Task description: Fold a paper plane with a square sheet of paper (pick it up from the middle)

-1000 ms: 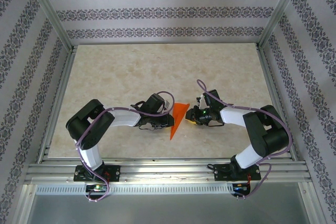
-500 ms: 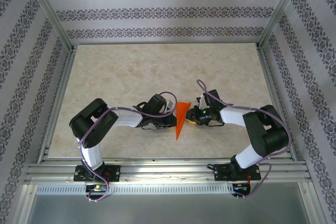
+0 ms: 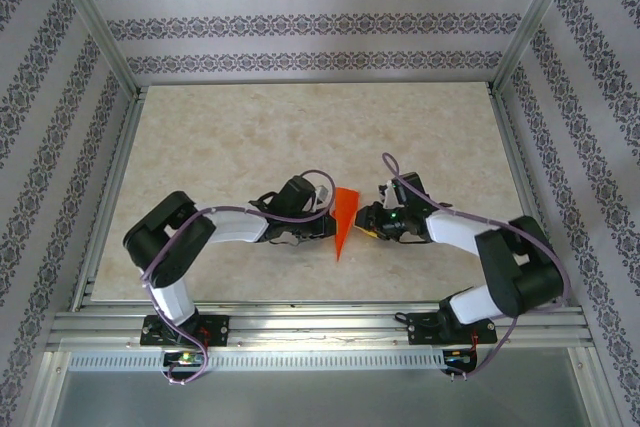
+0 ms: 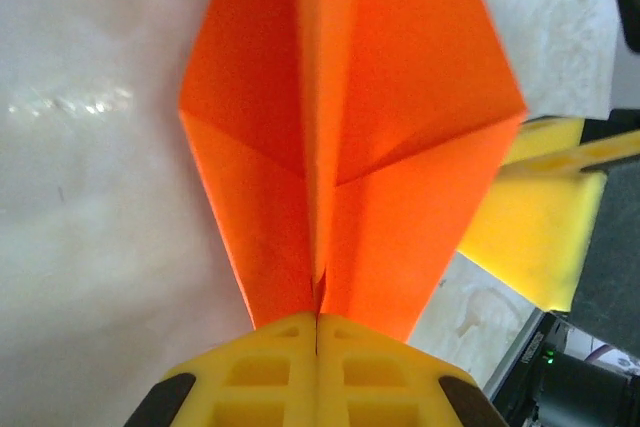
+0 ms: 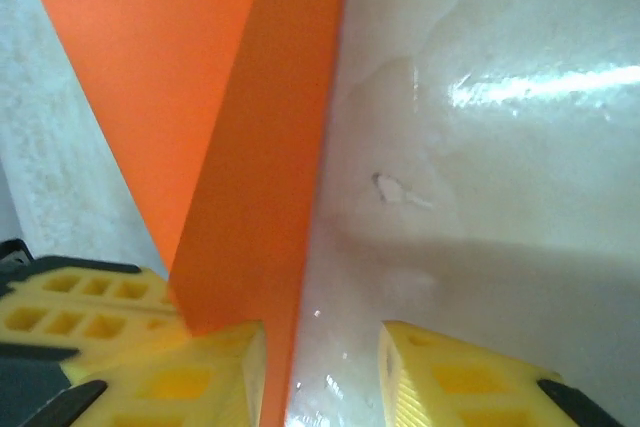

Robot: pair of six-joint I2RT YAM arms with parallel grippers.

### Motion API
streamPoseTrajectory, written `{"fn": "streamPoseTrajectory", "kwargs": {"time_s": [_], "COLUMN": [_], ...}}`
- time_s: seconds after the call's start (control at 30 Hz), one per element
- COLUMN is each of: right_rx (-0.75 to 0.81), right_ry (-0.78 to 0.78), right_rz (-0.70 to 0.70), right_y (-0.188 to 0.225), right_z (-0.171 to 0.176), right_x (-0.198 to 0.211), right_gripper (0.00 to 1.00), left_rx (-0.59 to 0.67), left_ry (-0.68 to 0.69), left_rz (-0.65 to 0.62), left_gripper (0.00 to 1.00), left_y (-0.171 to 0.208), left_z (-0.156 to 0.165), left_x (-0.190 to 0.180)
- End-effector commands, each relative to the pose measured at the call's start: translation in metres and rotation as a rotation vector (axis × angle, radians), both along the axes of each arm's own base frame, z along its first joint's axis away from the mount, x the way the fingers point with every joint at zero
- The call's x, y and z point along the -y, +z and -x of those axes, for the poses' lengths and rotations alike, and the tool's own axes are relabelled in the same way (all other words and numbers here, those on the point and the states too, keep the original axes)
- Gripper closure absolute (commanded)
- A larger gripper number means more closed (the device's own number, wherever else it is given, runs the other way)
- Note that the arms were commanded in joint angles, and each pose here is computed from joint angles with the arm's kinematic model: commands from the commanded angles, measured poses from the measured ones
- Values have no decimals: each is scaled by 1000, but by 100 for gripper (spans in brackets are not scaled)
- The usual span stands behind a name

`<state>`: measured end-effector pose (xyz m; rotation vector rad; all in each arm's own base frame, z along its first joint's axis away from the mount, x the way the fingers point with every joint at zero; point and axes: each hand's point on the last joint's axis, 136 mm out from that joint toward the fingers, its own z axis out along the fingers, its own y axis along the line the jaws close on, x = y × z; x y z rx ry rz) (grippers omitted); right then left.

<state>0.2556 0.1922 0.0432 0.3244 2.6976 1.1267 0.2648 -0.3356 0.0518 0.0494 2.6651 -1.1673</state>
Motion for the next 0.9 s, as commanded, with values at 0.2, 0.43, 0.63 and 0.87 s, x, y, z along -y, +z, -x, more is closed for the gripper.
{"fn": "streamPoseTrajectory", "kwargs": {"time_s": [0.2, 0.43, 0.63, 0.87], "right_rx": [108, 92, 28, -14], "right_ry": [-5, 65, 76, 101], "right_rz": [-117, -132, -92, -71], "right_y": [58, 60, 37, 16], "right_z": [-13, -14, -20, -28], "right_x": [-12, -43, -59, -69], "right_gripper": [54, 52, 57, 72], "left_rx": [117, 103, 94, 82], "left_ry": [72, 76, 67, 51], "left_rz": [-175, -225, -235, -249], "left_gripper": [100, 100, 100, 100], "left_y": [29, 25, 23, 17], "left_z": [-11, -8, -5, 0], "left_x": [-32, -37, -37, -37]}}
